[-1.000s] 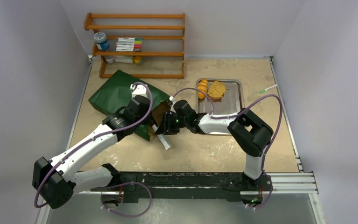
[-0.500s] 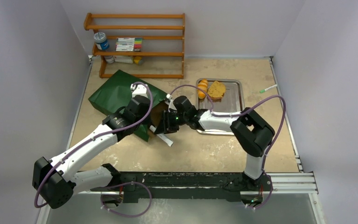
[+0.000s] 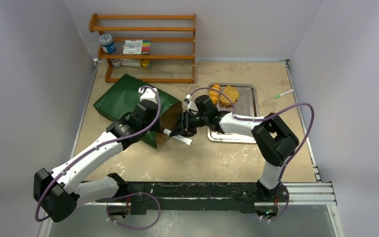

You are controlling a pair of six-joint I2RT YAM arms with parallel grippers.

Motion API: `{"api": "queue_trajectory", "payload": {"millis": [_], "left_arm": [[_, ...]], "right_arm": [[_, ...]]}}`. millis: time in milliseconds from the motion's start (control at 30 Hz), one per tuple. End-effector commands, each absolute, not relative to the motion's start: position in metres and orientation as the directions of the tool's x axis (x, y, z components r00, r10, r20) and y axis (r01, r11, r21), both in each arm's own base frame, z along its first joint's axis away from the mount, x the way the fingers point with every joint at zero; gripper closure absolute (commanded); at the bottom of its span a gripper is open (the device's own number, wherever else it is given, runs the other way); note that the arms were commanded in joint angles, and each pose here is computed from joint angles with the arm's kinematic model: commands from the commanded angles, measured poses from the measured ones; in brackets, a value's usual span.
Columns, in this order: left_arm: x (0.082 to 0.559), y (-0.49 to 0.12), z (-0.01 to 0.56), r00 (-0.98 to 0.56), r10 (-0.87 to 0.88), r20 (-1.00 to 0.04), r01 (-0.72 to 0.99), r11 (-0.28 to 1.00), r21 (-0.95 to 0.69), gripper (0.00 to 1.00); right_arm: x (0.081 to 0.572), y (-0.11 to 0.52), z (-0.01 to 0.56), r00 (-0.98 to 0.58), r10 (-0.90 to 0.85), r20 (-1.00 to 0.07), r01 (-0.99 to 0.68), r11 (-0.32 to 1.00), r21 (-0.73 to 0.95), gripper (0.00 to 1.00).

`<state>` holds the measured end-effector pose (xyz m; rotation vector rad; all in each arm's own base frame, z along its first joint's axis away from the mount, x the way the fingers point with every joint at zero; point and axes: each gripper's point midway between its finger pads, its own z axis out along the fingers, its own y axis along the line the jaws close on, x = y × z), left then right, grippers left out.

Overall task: Take the fake bread out of the paper bag
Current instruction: Take out the fake bread from the paper bag.

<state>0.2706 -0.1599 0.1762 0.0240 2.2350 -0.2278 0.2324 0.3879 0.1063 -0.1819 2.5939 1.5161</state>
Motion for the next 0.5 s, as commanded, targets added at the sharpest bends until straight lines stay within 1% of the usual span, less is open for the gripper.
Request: {"api": "queue_trajectory", "payload": {"millis": [0,267,467], "left_arm": [[0.277,-0.165,0.203,-0.565,-0.095,-0.819,0.119,0.973,-0.195,0.84],[0.279,-0.170,0.203,-0.571,-0.099,-0.815,0.126,0.970,-0.206,0.84],[0.280,-0.170,0.205,-0.569,-0.100,-0.816,0.128,0.969,-0.209,0.85]], "right_arm": [[0.221,0.396,0.130,-0.987,-0.086,-0.136,-0.159,0.390,0.907,0.58],[0.225,0.402,0.124,-0.993,-0.080,-0.090,-0.114,0.387,0.915,0.58],[0.227,0.403,0.115,-0.996,-0.065,-0.056,-0.077,0.408,0.910,0.59]]}}
